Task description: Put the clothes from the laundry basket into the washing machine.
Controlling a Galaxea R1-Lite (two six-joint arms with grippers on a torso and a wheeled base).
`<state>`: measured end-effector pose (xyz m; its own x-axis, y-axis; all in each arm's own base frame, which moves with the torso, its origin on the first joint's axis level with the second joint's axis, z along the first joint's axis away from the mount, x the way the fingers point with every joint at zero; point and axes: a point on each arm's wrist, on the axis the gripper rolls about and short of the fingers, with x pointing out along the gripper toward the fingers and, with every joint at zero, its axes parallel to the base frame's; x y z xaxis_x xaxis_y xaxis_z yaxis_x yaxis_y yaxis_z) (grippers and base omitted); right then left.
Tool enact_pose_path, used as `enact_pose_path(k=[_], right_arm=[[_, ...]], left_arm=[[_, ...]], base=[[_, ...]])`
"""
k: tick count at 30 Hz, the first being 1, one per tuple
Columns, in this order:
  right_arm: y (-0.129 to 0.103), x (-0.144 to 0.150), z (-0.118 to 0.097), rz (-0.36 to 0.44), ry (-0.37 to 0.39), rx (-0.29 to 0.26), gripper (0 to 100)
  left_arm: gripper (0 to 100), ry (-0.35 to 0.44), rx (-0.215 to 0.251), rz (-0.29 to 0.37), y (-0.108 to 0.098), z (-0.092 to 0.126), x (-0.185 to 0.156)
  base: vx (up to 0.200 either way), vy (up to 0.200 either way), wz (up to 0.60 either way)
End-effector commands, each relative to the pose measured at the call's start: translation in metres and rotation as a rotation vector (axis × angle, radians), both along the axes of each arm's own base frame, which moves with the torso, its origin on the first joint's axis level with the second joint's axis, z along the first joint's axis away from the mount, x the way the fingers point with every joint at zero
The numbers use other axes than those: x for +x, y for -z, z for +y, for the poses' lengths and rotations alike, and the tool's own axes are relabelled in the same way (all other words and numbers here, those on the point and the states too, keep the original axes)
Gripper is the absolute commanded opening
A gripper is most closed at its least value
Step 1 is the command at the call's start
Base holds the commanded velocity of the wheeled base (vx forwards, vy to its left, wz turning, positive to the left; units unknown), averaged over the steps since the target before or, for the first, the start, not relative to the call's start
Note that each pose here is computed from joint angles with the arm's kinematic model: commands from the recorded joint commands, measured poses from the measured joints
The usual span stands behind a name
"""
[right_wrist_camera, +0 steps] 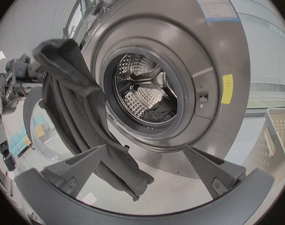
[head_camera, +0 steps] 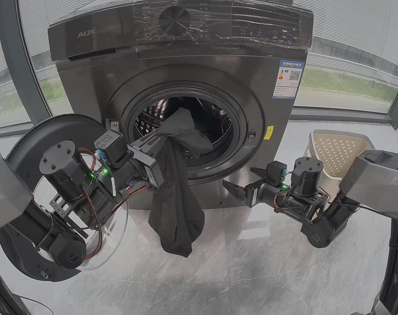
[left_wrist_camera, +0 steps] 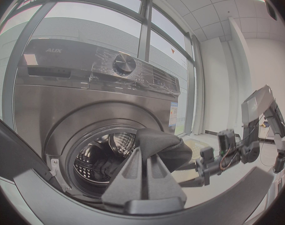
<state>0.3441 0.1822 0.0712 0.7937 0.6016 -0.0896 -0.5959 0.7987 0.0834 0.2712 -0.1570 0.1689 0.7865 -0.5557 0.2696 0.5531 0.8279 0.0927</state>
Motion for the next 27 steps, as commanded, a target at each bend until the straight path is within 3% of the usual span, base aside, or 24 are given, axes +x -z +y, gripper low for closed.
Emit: enact_pose_path(k=[1, 6, 12, 21, 27], right_arm=[[0.043, 0.016, 0.013, 0.066, -0.024, -0.035, 100], [0.059, 0.02, 0.03, 0.086, -0.055, -0.045, 100], [0.063, 0.01, 0.048, 0.092, -0.107, -0.053, 100], [0.073, -0.035, 0.076, 0.125, -0.26, -0.076, 100], [0.073, -0.033, 0.088, 0.107, -0.278, -0.065, 100]], left_arm=[[0, 0.012, -0.02, -0.02, -0.01, 0.001, -0.008], [0, 0.018, -0.022, -0.016, -0.009, 0.001, -0.01], [0, 0.019, -0.019, -0.011, -0.007, -0.001, -0.008], [0, 0.015, -0.019, -0.006, -0.005, -0.002, -0.004], [0, 0.015, -0.018, -0.002, -0.004, -0.002, -0.004]], base=[[0.0, 0.0, 0.0], [0.0, 0.0, 0.0], [0.0, 0.0, 0.0], [0.0, 0.0, 0.0], [0.0, 0.0, 0.0]])
